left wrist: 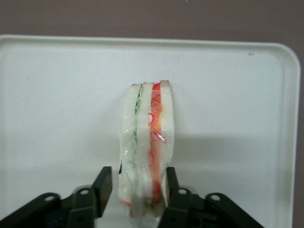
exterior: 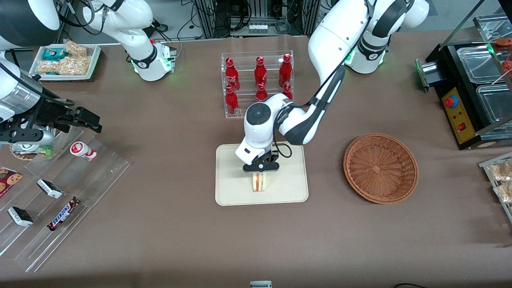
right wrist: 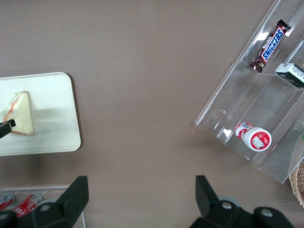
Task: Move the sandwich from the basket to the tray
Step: 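Lower the sandwich onto the tray and open the left gripper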
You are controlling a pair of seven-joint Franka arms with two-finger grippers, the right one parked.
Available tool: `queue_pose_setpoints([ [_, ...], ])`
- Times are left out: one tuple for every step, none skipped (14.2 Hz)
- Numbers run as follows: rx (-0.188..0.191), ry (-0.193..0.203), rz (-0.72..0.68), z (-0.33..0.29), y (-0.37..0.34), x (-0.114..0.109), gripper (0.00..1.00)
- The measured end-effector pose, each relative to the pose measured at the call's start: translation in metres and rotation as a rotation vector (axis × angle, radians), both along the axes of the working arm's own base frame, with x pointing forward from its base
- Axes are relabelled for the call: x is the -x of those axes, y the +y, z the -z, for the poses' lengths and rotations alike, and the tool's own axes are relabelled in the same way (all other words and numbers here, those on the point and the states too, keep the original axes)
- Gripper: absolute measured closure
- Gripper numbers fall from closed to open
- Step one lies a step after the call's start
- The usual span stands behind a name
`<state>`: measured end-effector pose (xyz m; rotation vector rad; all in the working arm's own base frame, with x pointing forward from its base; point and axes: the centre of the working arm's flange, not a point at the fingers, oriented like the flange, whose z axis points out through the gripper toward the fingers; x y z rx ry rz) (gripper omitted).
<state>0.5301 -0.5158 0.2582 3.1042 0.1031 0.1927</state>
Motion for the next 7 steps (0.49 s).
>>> queue_pose_setpoints([
  [-0.005,-0.004,-0.008,-0.018,0.002,-0.004,0.32],
  [-0.012,-0.009,-0.019,-0.044,0.006,-0.007,0.21],
  [-0.025,-0.018,-0.038,-0.075,0.016,-0.012,0.10],
  [-0.045,-0.027,-0.067,-0.108,0.033,-0.019,0.01],
  [-0.067,-0.030,-0.102,-0.140,0.055,-0.024,0.00],
  [-0.082,-0.028,-0.132,-0.164,0.074,-0.027,0.00],
  [-0.090,-0.024,-0.167,-0.179,0.095,-0.030,0.00],
])
